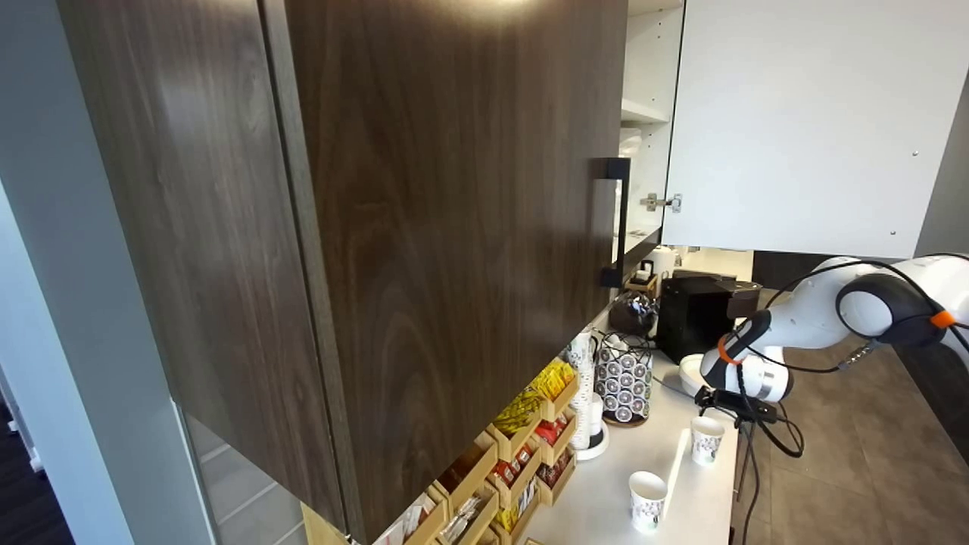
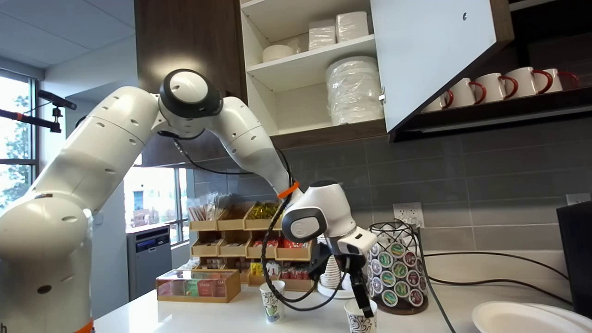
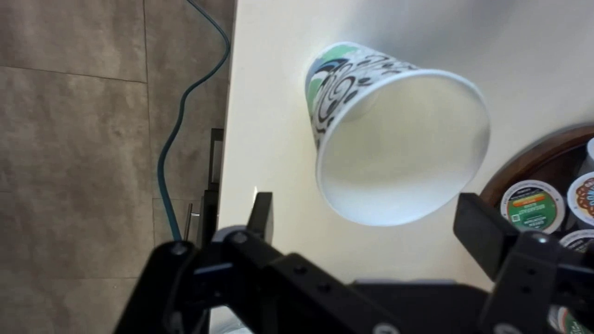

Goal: Remove the cup from the top cabinet, then put the right cup on the top cabinet

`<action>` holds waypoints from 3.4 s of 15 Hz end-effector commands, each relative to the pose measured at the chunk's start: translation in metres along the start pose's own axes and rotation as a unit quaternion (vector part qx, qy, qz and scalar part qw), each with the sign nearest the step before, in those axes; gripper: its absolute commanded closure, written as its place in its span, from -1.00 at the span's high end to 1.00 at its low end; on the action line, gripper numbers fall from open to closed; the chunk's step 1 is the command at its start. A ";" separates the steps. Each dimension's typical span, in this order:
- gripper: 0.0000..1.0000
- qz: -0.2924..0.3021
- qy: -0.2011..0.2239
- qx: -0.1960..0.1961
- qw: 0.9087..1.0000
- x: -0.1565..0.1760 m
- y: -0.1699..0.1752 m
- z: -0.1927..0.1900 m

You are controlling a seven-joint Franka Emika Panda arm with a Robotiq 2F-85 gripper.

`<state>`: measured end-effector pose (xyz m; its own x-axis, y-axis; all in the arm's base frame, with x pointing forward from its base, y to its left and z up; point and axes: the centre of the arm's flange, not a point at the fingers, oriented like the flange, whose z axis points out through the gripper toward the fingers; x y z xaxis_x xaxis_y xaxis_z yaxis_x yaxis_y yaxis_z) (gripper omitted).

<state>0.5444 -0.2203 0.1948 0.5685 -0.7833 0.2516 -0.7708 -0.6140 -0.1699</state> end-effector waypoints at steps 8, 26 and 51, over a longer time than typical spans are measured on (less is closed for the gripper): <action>0.35 -0.004 -0.074 -0.041 0.996 -0.003 0.000 0.027; -0.98 -0.044 -0.045 0.031 0.998 -0.012 -0.002 -0.092; -0.98 -0.182 0.017 0.187 0.965 0.010 -0.077 -0.362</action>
<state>0.5131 -0.1528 0.5153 0.7404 -0.5549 0.3794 -0.4196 -0.8224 -0.3841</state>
